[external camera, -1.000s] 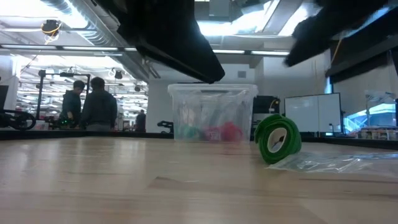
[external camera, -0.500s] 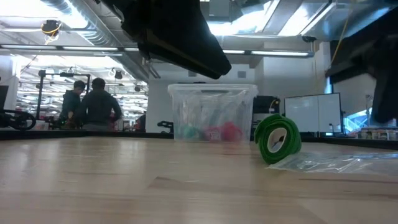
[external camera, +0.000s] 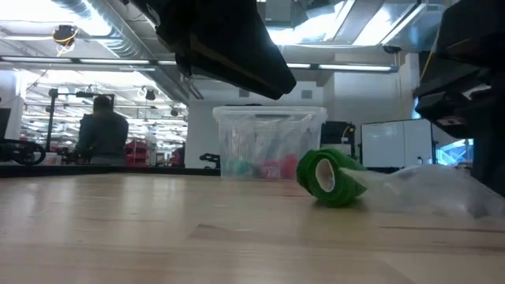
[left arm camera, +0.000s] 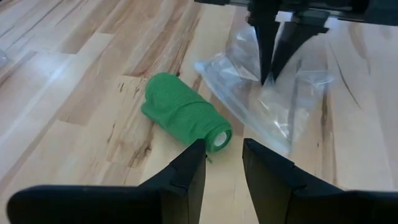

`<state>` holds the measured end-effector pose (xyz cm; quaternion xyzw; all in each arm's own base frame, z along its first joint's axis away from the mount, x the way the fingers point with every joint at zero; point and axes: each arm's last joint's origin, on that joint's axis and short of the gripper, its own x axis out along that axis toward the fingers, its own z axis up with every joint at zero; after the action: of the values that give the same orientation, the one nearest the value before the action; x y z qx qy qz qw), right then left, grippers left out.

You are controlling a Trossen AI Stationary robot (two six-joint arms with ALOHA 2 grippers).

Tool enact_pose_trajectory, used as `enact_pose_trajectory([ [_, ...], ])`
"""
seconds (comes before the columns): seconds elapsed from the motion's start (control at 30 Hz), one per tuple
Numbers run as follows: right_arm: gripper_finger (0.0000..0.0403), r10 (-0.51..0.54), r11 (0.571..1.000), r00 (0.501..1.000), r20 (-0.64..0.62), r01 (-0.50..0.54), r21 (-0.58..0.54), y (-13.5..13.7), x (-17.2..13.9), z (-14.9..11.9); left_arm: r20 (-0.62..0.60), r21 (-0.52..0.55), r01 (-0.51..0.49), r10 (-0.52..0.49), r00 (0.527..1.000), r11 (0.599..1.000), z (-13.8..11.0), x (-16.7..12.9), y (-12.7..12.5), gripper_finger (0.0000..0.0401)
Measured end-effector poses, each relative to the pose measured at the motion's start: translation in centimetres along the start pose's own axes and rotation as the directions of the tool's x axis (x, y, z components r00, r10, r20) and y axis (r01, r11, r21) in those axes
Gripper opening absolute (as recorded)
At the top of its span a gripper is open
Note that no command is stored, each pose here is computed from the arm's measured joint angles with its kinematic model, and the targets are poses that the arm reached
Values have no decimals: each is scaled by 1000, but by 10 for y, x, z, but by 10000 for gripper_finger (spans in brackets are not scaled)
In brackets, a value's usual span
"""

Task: Roll bandage
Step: Open the transparent zip lock bag

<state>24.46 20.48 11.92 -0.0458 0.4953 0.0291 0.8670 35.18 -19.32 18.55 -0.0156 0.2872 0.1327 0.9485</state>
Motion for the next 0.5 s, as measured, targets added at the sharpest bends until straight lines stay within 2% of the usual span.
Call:
enact_pose_trajectory([
  [0.03,15,-4,1000,1000,-3,4,-8,1,-2,-1,0,-3,0,0,1000,1000,0,0,0,100],
  [0.2,19,-43,995,998,49,48,-93,11,-28,-3,14,-25,8,-8,1000,1000,2,0,-1,100],
  [0.3,6,-127,968,984,123,150,-201,23,-50,1,62,-46,34,-31,998,998,7,0,-4,100],
  [0.4,14,-245,892,933,264,324,-316,35,-68,8,133,-69,71,-61,989,995,16,-1,-7,100],
  [0.5,15,-336,767,858,390,489,-416,41,-77,14,205,-99,104,-82,975,990,25,-1,-8,100],
])
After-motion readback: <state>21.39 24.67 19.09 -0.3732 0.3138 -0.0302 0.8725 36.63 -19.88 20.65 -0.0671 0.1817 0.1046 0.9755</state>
